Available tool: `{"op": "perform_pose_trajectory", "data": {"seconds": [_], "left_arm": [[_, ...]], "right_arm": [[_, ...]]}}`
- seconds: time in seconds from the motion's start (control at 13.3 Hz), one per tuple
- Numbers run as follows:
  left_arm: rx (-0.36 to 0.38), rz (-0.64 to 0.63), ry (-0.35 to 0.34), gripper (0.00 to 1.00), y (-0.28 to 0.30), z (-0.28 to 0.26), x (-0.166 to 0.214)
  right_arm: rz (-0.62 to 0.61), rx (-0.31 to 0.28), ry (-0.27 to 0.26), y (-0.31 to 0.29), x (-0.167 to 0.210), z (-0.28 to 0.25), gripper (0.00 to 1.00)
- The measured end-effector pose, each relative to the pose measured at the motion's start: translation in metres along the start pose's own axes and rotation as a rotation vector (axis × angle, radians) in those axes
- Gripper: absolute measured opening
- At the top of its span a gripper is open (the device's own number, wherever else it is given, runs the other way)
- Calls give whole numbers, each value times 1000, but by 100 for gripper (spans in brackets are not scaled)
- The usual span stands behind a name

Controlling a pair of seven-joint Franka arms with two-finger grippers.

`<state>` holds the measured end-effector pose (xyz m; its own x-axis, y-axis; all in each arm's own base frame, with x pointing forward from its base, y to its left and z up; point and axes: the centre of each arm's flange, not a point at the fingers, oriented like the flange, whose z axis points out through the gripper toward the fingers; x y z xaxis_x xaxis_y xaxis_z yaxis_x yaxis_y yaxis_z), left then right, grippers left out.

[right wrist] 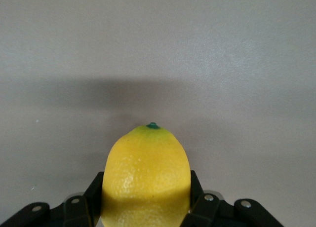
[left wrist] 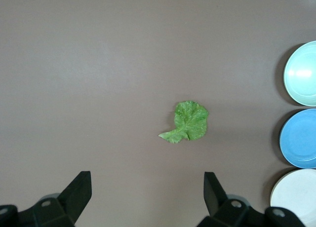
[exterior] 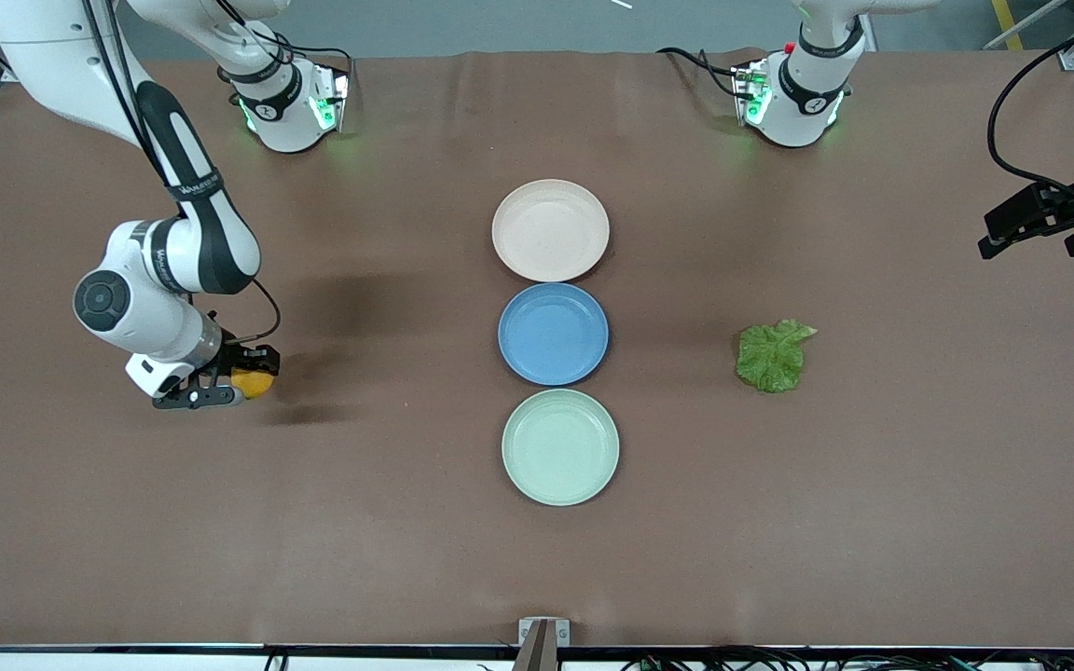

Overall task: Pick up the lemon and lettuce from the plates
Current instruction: 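Lower the lemon onto the table and open the right gripper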

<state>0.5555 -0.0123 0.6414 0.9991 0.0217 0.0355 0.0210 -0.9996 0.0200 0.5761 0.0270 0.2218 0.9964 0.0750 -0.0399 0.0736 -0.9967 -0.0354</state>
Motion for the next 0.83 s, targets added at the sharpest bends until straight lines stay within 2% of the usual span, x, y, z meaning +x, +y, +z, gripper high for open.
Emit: {"op": "perform_pose_trajectory", "data": {"seconds": [0.45, 0.53, 0.68, 0.83], "left_arm": [[0, 0, 0, 100, 0, 0, 0], [0, 0, 0, 100, 0, 0, 0], [0, 0, -2, 100, 0, 0, 0], [0, 1, -13, 100, 0, 1, -1]], "right_arm": [[-1, -2, -27, 0, -2, 33, 68], [-1, -2, -27, 0, -2, 33, 75], [-1, -2, -22, 0, 0, 31, 96], [-5, 3, -31, -2, 11, 15, 100]]}}
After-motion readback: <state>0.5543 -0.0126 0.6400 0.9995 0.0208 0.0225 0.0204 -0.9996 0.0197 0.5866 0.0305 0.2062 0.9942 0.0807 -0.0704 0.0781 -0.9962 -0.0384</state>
